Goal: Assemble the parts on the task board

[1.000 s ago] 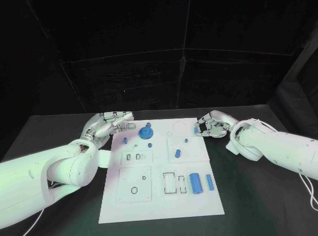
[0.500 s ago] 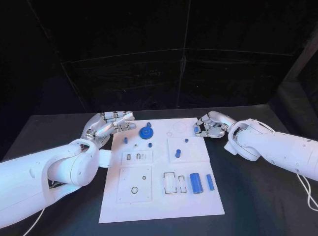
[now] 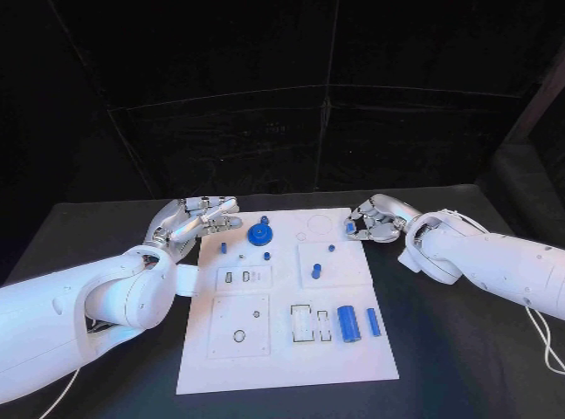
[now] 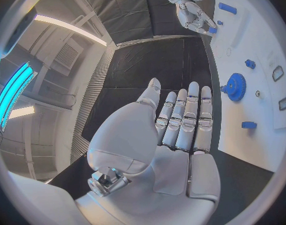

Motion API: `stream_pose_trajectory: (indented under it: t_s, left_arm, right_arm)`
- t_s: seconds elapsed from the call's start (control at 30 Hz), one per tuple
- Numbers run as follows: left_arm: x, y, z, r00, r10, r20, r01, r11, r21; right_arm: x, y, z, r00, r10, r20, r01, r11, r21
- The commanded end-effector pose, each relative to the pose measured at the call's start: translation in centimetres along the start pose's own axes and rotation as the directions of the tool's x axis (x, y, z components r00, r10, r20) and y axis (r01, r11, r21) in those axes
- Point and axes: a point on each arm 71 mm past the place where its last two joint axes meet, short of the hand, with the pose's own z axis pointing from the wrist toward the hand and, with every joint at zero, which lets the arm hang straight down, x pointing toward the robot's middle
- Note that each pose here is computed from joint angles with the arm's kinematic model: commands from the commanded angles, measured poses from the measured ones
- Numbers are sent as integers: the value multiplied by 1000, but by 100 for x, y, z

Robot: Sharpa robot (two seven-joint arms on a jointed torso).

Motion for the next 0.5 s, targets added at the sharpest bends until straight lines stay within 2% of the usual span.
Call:
stream_pose_trajectory:
  t_s: [0.03,0.27,0.5]
  left_arm:
    - [17,-13,0,1000,-2,-15,2,1000,8]
    - [-6,-13,-3,1000,0,-11,0,1000,6]
    - [-47,-15,-5,1000,4,-1,-4,1000,5]
  right_arm:
    - [-41,11,2,999,-8,48,8,1000,-6]
    - [-35,100,-29,996,13,87,-14,1000,10]
    - [78,416,-108,995,64,79,-66,998,15]
